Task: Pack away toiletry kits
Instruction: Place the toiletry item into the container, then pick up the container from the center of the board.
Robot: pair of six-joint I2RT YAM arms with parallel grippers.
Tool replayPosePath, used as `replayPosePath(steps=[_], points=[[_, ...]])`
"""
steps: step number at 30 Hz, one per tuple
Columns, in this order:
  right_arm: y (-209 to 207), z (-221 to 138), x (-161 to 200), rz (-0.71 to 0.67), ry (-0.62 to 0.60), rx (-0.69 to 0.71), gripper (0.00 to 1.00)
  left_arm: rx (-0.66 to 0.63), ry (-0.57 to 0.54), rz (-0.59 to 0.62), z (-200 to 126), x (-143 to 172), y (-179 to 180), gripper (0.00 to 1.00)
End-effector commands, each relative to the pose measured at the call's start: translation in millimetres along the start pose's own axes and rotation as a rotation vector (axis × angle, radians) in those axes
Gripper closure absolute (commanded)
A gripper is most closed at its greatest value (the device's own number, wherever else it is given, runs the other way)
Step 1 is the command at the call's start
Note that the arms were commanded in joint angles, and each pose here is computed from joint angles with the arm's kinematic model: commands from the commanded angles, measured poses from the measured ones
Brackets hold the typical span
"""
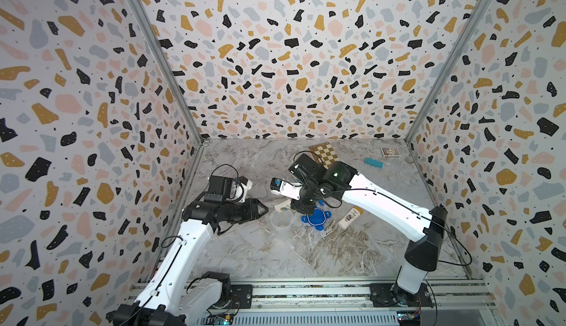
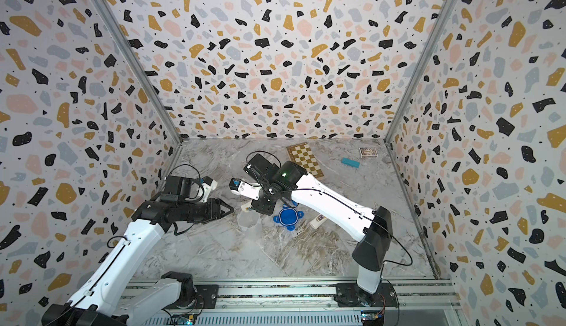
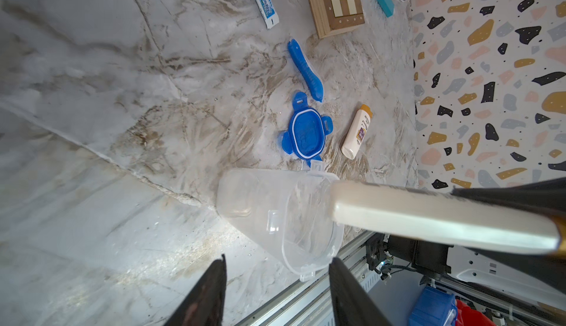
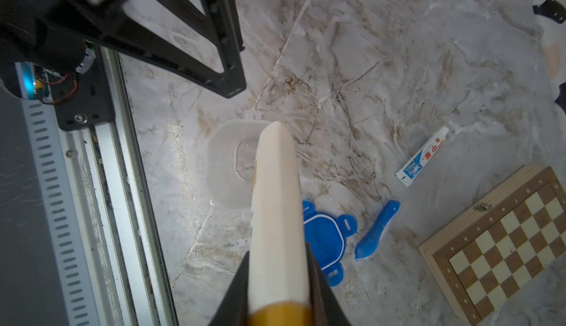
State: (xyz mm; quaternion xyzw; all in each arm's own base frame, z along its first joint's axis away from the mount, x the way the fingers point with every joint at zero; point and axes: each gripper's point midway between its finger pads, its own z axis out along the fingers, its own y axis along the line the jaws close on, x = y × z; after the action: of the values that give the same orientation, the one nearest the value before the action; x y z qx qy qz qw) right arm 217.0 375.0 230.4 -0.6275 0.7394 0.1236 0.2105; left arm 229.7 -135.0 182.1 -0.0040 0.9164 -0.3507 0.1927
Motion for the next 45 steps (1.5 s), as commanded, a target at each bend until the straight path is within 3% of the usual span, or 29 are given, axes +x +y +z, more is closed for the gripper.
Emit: replayPosePath(steps=[1, 14, 24, 28, 32, 36, 40, 45], points=[[1.4, -12.6, 6.0, -0.021, 0.043, 0.019, 0.84, 0.067, -0.047, 0.031, 1.5, -10.5, -10.0, 0.48], [13.7, 21.2, -4.9, -0.072, 0.126, -0.016, 0.78, 0.061, -0.022, 0.016, 8.8, -7.7, -4.2, 0.48], [15.0, 31.6, -17.2, -0.087, 0.103, -0.016, 0.47, 0.019, 0.0, -0.008, 13.4, -3.8, 6.5, 0.48], [12.7, 17.4, -26.9, -0.074, 0.019, 0.0, 0.46, 0.011, 0.003, -0.011, 13.9, -3.0, 8.3, 0.48], [4.7, -16.2, -46.3, 0.004, -0.208, -0.027, 0.46, 0.04, 0.014, 0.01, 15.5, -1.9, 4.4, 0.48], [-17.1, -32.9, -37.8, 0.132, -0.352, -0.033, 0.48, 0.065, 0.028, 0.033, 20.7, 1.3, -1.3, 0.49], [-35.8, -37.9, -17.8, 0.235, -0.403, -0.027, 0.52, 0.013, 0.086, 0.096, 29.9, 10.3, -6.8, 0.57], [-45.0, -39.8, 0.1, 0.283, -0.416, -0.028, 0.52, -0.15, 0.09, 0.137, 32.6, 10.4, 3.9, 0.58]])
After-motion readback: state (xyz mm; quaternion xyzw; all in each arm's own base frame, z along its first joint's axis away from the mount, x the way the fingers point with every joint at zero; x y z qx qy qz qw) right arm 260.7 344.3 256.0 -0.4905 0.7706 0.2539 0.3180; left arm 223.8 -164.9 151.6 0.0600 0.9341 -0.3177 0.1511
